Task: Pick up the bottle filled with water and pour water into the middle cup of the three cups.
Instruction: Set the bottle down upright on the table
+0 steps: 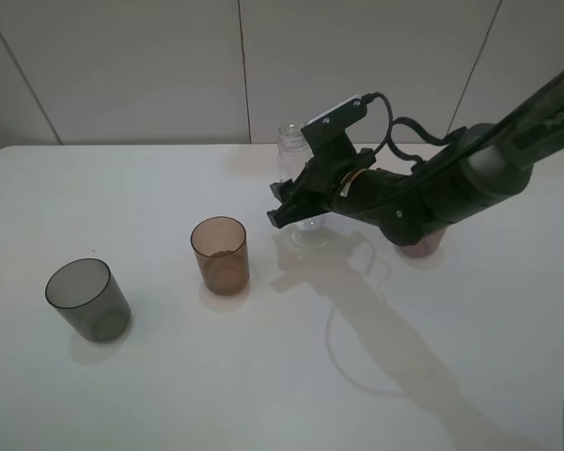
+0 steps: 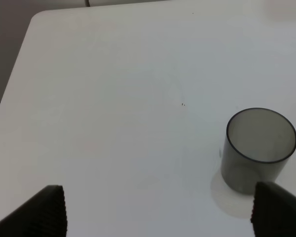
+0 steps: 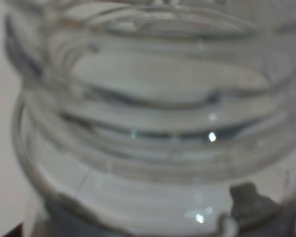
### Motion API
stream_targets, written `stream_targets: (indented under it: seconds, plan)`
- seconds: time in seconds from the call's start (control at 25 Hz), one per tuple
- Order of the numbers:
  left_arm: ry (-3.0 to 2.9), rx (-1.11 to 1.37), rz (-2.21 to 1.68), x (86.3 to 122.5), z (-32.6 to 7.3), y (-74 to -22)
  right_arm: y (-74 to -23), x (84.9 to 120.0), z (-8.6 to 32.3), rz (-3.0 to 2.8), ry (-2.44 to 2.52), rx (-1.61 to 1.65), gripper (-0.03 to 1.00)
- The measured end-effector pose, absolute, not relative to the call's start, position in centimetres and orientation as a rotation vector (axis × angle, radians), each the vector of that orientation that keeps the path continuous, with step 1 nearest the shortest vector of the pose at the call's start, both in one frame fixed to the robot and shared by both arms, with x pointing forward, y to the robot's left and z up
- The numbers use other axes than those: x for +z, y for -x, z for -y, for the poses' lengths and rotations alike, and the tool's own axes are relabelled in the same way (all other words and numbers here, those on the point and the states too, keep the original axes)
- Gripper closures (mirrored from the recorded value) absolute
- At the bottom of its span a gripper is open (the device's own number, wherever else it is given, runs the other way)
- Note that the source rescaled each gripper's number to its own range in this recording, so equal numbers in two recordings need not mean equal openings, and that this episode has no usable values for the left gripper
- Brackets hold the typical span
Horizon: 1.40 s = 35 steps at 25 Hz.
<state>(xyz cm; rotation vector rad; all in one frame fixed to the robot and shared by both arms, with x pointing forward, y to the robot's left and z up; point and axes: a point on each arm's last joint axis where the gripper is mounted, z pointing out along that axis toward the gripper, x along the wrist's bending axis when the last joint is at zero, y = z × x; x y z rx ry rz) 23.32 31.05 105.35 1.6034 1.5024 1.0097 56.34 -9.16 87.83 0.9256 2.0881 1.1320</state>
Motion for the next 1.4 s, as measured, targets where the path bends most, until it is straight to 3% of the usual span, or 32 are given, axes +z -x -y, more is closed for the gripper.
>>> stream_targets:
  seconds: [0.96, 1.2, 1.4]
  plan:
    - [-1.603, 1.01, -1.502, 105.3, -31.0, -23.3, -56.1, 86.4, 9.3, -2.128, -1.011, 1.107, 0.92]
    - [-1.603, 1.01, -1.502, 105.3, -31.0, -23.3, -56.1, 86.4, 9.3, -2.128, -1.011, 1.108, 0.67]
    - [-1.603, 1.01, -1.502, 105.3, -31.0, -23.3, -56.2, 86.8, 9.2, -2.107, -1.001, 1.129, 0.35]
